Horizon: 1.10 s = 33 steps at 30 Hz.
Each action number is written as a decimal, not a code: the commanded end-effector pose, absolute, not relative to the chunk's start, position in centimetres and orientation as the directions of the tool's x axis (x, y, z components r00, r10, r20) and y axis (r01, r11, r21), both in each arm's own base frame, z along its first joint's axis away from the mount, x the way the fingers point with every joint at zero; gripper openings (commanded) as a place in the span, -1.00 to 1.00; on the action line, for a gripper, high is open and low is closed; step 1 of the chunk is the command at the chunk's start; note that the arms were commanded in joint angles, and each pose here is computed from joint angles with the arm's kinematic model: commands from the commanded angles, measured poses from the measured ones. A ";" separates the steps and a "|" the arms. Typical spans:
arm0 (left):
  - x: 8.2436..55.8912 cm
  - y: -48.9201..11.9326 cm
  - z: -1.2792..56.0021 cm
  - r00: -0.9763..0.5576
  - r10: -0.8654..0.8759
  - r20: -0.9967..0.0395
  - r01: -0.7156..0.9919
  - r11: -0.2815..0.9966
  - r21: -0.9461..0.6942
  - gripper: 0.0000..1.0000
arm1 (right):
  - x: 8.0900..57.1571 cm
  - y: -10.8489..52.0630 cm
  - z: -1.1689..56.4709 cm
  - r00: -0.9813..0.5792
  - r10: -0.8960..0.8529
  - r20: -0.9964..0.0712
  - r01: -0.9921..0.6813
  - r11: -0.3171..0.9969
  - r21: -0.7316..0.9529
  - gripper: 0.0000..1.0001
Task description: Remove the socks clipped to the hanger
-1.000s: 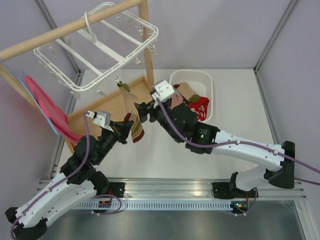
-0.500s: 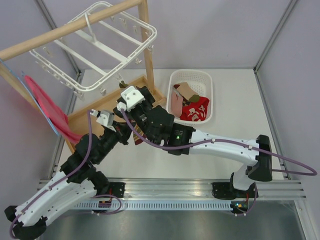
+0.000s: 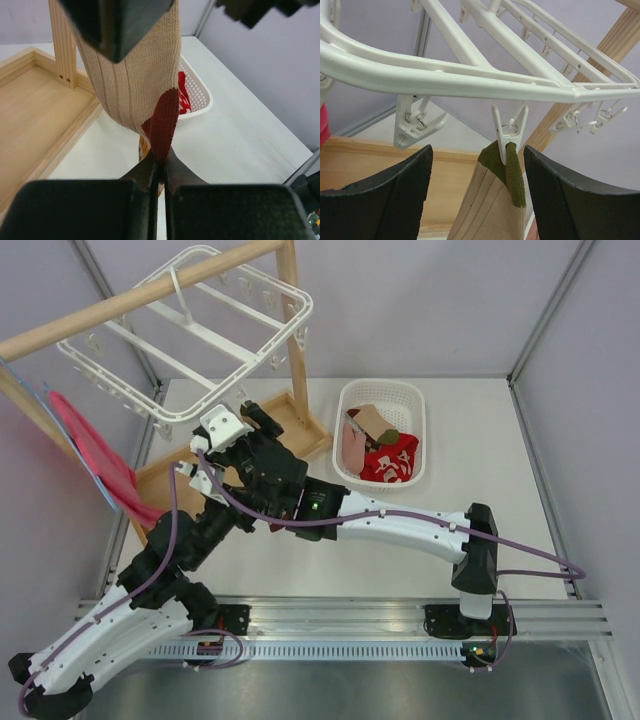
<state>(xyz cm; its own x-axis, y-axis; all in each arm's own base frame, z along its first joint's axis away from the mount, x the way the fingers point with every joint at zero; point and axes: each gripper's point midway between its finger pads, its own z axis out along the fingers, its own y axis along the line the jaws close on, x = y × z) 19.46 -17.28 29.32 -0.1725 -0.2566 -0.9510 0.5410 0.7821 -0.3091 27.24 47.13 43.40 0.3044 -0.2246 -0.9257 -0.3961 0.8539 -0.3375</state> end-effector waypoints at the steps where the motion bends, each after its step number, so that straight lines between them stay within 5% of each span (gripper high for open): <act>1: 18.7 -17.1 31.7 -0.148 -0.306 -0.940 0.565 0.754 -0.334 -0.95 | 27.8 46.2 45.5 0.313 -0.220 -0.924 -0.343 0.881 -0.326 0.55; 15: 18.6 -16.9 31.8 -0.145 -0.310 -0.940 0.561 0.757 -0.336 -0.95 | 29.1 46.7 46.6 0.314 -0.190 -0.930 -0.404 0.860 -0.312 0.46; 21: 18.6 -16.9 31.7 -0.145 -0.309 -0.940 0.558 0.759 -0.336 -0.95 | 29.3 47.3 46.1 0.306 -0.195 -0.932 -0.440 0.839 -0.320 0.11; 27: 18.6 -16.9 31.8 -0.145 -0.308 -0.940 0.559 0.758 -0.334 -0.95 | 29.8 48.0 45.6 0.284 -0.182 -0.941 -0.488 0.818 -0.305 -0.55; 33: 18.6 -16.9 31.7 -0.144 -0.305 -0.942 0.559 0.760 -0.331 -0.95 | 30.1 48.4 45.0 0.277 -0.197 -0.940 -0.497 0.808 -0.316 -0.93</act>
<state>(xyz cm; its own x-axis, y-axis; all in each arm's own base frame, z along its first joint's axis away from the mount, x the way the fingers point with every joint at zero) 18.98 -17.21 29.70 -0.1654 -0.2657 -0.9498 0.5519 0.7732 -0.3124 30.09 48.36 43.94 0.2764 -0.2188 -0.9358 -0.4855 0.8086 -0.3324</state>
